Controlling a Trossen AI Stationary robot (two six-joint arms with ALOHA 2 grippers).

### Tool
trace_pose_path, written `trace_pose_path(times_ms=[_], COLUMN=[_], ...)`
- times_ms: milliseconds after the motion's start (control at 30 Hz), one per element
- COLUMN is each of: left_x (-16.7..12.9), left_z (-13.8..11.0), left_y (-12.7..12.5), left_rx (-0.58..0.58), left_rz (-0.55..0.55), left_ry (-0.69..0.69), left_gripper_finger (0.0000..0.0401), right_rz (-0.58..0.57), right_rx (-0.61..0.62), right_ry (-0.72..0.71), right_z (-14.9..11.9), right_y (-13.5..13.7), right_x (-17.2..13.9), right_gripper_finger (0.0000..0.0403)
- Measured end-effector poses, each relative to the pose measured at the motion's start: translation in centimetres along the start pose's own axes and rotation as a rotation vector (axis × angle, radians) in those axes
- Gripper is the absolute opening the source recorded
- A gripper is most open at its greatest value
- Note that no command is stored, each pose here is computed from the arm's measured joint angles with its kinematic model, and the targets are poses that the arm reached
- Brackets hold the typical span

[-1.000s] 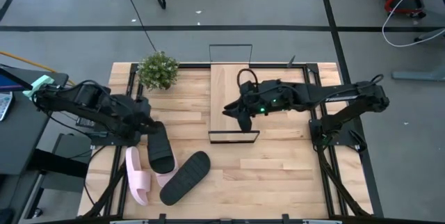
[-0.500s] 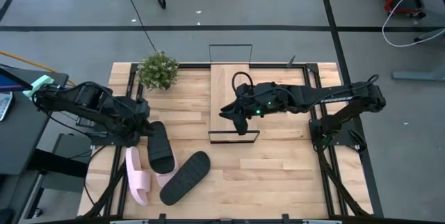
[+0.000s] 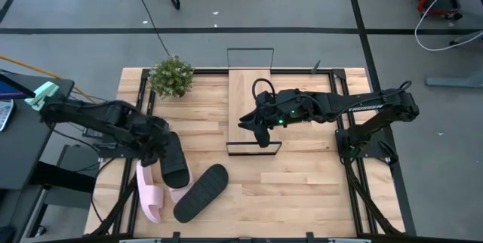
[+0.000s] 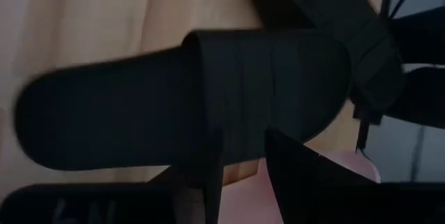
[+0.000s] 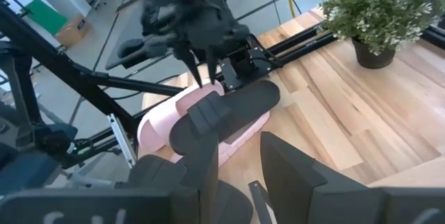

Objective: Pick and place slides into the shelf
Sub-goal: Put the left black slipper on the shelf

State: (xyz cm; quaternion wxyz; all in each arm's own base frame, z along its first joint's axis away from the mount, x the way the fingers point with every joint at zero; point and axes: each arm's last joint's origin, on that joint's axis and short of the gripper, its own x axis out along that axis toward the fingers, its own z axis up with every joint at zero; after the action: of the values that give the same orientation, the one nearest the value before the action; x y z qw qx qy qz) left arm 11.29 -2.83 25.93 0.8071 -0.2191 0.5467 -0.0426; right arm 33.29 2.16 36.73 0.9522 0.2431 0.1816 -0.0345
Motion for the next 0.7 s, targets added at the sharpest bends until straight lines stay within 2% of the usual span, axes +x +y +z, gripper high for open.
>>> trace_pose_path(times_ms=[267, 400, 700], left_x=[2.9, 3.1, 2.7], left_z=[0.1, 0.5, 0.7], left_y=[2.4, 3.0, 3.5], left_rx=[-0.038, -0.064, -0.087], left_rz=[-0.179, -0.292, -0.393], left_ry=[0.020, 0.007, 0.002], left_gripper_finger=[0.0110, 0.0110, 0.0111], right_rz=[0.018, 0.024, 0.039], right_rx=[0.006, 0.006, 0.017], right_ry=[0.010, 0.014, 0.023], right_z=[-0.1, -0.3, -0.6], right_y=[0.2, 0.5, 1.0], right_x=[0.0, 0.0, -0.1], right_gripper_finger=[0.0114, 0.0114, 0.0114])
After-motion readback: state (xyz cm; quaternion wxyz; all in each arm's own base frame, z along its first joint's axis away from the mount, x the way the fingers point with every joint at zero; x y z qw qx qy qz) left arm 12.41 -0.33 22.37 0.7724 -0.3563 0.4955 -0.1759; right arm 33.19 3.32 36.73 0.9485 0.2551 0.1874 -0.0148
